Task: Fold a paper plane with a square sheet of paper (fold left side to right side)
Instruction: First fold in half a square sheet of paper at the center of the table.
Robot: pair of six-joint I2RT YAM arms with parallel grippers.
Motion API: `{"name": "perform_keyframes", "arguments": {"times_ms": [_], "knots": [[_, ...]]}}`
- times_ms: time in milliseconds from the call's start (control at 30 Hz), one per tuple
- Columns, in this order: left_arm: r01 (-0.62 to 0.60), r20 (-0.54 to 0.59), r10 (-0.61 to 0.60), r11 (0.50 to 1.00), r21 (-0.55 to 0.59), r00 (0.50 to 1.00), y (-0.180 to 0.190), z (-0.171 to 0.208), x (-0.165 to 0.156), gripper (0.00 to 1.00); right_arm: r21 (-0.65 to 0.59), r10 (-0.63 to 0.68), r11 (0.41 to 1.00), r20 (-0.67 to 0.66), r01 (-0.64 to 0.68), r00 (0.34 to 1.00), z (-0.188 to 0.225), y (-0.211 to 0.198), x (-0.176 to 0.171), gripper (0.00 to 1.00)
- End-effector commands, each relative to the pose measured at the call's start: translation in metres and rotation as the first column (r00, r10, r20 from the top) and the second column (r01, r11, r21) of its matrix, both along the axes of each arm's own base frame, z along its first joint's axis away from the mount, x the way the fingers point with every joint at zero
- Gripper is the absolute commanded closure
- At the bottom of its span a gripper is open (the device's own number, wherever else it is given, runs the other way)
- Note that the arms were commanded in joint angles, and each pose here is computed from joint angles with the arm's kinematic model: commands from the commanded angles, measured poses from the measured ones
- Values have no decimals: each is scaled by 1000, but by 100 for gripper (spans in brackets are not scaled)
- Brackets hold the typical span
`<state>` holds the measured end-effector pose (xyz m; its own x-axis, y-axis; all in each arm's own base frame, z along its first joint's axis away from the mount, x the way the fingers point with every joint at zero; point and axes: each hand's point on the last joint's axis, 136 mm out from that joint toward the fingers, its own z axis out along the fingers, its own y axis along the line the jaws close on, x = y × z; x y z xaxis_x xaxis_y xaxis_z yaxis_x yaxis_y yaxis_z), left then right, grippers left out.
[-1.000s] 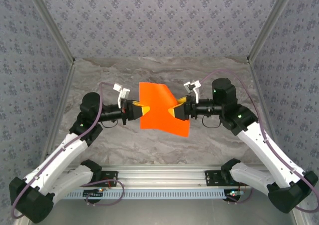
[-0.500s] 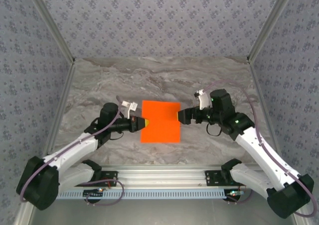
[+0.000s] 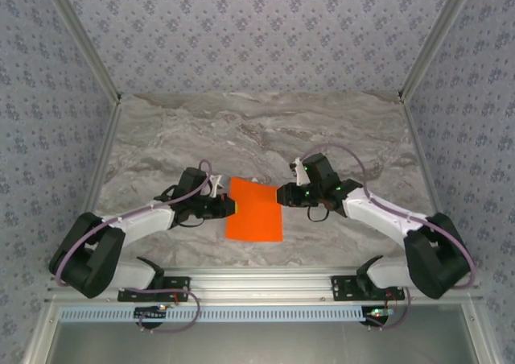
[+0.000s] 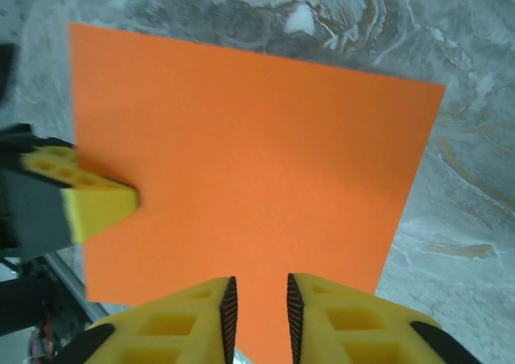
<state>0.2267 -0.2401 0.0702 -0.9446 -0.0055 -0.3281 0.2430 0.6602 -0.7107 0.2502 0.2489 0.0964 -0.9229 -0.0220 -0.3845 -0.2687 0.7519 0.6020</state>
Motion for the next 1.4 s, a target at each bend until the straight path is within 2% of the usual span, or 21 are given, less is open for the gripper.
{"name": "perform_keyframes", "arguments": {"times_ms": [0,200,367,433,633,800,967,1133,1367], "knots": [[12,25,-12,1000,11,1000,-4,7,7,98,-30,-37,999,-34,36,999,-15,7,11,79],[10,15,-10,1000,3,1000,-5,9,7,90,-131,-44,991,-146,24,988,-61,8,6,81],[16,16,-15,999,-51,1000,-12,21,8,75,-208,-53,978,-193,12,980,-84,2,0,81],[17,26,-15,996,-84,1000,-15,30,10,72,-234,-54,972,-202,5,978,-89,0,-2,81],[33,52,-25,985,-170,998,-26,53,12,51,-284,-61,959,-228,-6,972,-103,-8,-9,81],[59,64,-47,980,-192,997,-37,57,11,39,-252,-52,968,-214,-4,975,-100,-3,-7,81],[72,57,-61,977,-199,996,-46,52,13,32,-203,-33,979,-188,-7,982,-91,5,-4,80],[82,47,-74,974,-209,996,-57,48,15,31,-83,-27,996,-127,16,992,-63,13,8,78],[98,28,-94,975,-198,995,-70,37,18,34,48,-34,998,-71,37,997,-29,8,21,70]]}}
